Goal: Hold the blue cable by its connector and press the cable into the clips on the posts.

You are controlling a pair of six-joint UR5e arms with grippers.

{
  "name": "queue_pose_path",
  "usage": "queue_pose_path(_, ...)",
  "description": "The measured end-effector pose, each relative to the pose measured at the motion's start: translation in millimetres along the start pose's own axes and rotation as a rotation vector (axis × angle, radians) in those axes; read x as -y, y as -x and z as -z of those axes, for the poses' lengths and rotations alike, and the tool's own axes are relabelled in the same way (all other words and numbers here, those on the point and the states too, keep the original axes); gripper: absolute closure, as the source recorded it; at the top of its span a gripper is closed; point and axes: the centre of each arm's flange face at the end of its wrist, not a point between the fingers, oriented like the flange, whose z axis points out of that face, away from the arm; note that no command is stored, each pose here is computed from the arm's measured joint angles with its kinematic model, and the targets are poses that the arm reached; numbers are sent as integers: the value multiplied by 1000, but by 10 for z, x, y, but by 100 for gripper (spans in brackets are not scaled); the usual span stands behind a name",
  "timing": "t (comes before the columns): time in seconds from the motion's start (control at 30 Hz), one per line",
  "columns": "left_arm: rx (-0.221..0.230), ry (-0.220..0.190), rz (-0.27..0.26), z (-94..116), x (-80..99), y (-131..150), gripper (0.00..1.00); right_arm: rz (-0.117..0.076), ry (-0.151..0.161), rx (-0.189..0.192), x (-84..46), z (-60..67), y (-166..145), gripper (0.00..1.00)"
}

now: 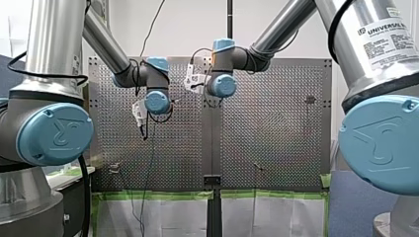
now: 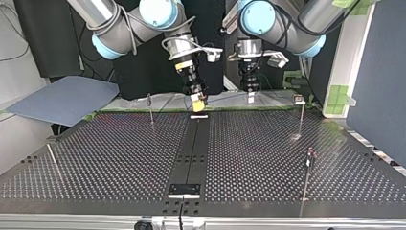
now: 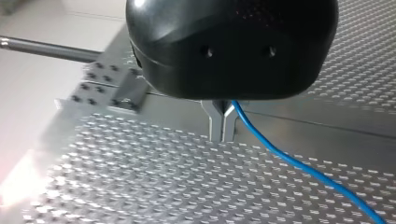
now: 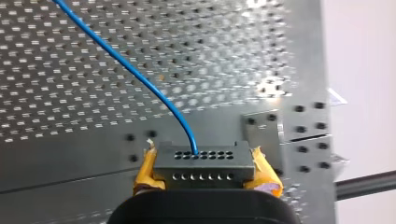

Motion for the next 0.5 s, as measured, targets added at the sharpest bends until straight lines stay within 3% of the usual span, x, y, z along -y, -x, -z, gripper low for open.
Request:
queue_pose_path(0.33, 75, 7, 30, -190, 58, 622, 100, -7, -56, -37, -44, -28, -643, 100)
queue_pose_path(0.5, 99, 5, 32, -231, 42, 885, 100, 1, -76, -8, -38, -99, -667, 100)
